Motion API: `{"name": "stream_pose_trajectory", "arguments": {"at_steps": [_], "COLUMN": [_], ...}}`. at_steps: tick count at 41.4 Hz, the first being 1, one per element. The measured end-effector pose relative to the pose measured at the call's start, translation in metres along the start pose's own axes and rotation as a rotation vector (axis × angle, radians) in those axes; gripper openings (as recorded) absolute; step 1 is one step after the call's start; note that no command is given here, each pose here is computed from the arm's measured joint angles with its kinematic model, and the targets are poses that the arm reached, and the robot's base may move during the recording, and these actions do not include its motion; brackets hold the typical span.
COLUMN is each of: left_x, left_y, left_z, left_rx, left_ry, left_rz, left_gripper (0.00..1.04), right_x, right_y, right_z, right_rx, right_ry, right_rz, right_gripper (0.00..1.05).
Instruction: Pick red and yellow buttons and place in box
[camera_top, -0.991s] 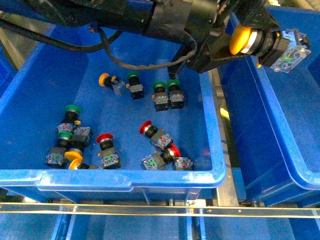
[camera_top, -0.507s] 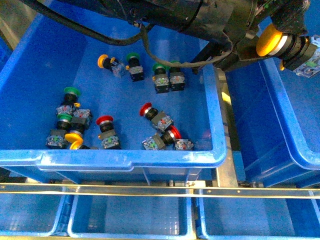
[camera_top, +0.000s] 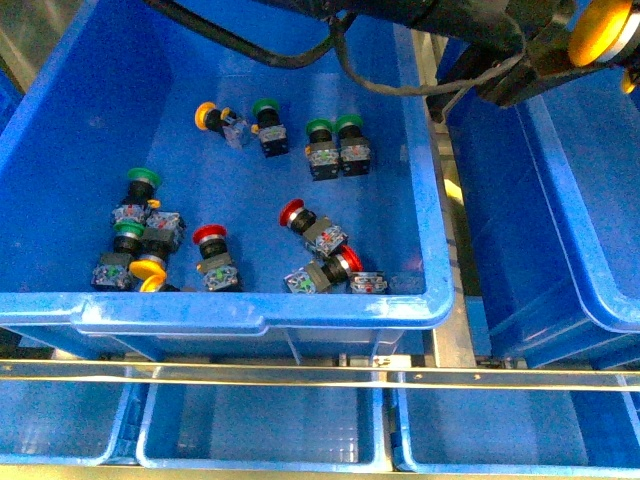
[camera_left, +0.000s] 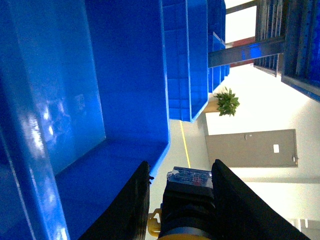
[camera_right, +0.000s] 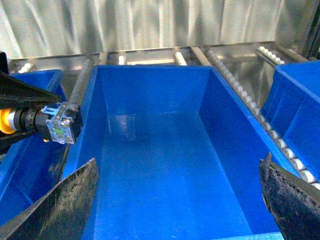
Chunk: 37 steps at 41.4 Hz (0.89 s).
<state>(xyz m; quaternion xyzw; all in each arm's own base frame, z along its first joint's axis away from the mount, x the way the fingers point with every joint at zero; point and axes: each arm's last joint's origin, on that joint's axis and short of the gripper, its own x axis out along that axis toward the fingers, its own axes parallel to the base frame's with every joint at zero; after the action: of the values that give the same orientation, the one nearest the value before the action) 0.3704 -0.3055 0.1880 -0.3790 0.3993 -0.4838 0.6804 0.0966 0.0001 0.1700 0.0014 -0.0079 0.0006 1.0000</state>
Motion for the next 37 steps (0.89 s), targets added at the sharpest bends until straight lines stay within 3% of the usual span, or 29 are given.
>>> {"name": "stream_pose_trajectory", "arguments": {"at_steps": [7,11,13,19,24,31,37], "left_x": [0.003,0.004,0.005,0.01,0.011,0.013,0.016], "left_y": [-0.001,0.001,0.002,0.007,0.008,0.008,0.004], "left_z": [-0.001,-0.002,-0.001,-0.001,-0.001,-0.002,-0.005], "left_rx": [-0.007,-0.009,-0.009,-0.016,-0.016,-0.018,-0.012], "left_ry": [0.005,0.006,0.004,0.01,0.008,0.01,0.02], "left_rz": [-0.002,0.001,0.002,0.001,-0.001,-0.009,-0.035], "left_gripper": [0.31,0.31,0.31,0.31,0.31,0.31,0.31], "right_x": [0.0,0.002,0.005,0.022,0.03,0.049,0.073], "right_y": [0.0,-0.002,-0.003,-0.003,-0.007,-0.007,-0.001], "right_z": [0.0,0.002,0.007,0.03,0.043,0.065,0.062], "right_rx": [-0.002,-0.158,-0.26,-0.478,-0.57,-0.71,-0.828], "right_ry": [0.009,0.351,0.509,0.636,0.655,0.64,0.66], "right_rz": [-0.005,-0.22,-0.249,-0.098,-0.043,0.123,0.304], "right_gripper": [0.98,0.98,0.98,0.98,0.98,0.98,0.98]}}
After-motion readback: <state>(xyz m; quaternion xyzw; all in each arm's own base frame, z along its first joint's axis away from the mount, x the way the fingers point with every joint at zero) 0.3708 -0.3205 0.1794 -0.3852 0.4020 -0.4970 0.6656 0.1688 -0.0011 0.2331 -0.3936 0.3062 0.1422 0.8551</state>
